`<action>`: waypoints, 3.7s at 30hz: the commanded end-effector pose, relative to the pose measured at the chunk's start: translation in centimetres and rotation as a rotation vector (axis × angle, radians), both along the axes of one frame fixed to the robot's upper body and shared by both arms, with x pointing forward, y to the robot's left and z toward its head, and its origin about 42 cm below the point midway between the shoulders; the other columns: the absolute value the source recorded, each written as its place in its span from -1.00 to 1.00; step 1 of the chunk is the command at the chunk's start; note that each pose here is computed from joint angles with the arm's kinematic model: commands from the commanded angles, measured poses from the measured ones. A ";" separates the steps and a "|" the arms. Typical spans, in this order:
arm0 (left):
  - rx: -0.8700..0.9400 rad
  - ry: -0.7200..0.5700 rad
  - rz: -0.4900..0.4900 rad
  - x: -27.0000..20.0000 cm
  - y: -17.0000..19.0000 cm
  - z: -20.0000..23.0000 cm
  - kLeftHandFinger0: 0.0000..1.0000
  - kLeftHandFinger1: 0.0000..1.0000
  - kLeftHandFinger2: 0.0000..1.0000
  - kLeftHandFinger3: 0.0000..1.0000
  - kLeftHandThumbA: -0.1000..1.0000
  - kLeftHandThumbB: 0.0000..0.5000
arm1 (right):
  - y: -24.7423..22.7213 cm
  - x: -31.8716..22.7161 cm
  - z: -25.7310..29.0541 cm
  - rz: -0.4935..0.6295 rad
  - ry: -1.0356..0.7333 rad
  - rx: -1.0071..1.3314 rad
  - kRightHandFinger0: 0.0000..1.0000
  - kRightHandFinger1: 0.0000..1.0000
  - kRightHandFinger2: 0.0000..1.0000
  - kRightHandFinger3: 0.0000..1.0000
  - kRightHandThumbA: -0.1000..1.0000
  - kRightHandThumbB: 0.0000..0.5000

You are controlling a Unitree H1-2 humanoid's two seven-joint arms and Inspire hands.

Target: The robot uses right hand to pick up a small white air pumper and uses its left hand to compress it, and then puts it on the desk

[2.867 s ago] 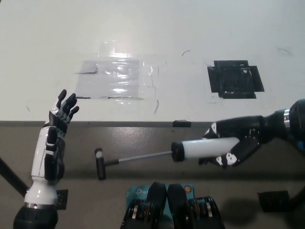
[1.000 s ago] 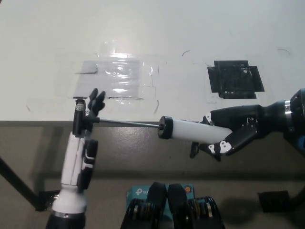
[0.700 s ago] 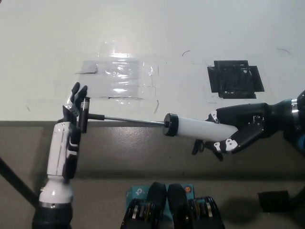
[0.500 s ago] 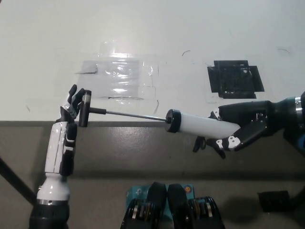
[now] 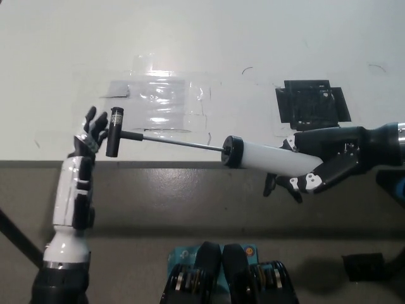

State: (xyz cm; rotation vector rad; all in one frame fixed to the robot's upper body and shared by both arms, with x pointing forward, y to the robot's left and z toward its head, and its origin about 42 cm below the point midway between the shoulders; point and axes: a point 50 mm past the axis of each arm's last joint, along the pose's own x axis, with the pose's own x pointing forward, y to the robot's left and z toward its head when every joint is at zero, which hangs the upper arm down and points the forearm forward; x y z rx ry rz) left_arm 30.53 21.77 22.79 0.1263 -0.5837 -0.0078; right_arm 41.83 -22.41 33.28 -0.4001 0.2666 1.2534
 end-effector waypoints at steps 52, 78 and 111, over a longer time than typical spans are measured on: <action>0.017 -0.209 -0.062 -0.3 -2.0 4.8 1.00 1.00 1.00 1.00 1.00 0.32 | 2.2 0.7 0.4 0.058 -0.074 -0.085 -1.00 -0.21 0.29 -0.05 -1.00 -0.18; 0.017 -0.175 -0.126 -0.3 -4.4 4.5 1.00 1.00 1.00 1.00 1.00 0.34 | 6.5 1.2 0.7 0.132 -0.105 -0.100 -1.00 -0.30 0.30 -0.24 -1.00 -0.20; -0.018 -0.165 -0.129 -1.1 -4.7 3.9 1.00 1.00 1.00 1.00 1.00 0.24 | 14.7 2.0 1.9 0.264 -0.146 -0.152 -1.00 -0.39 0.34 -0.20 -1.00 -0.37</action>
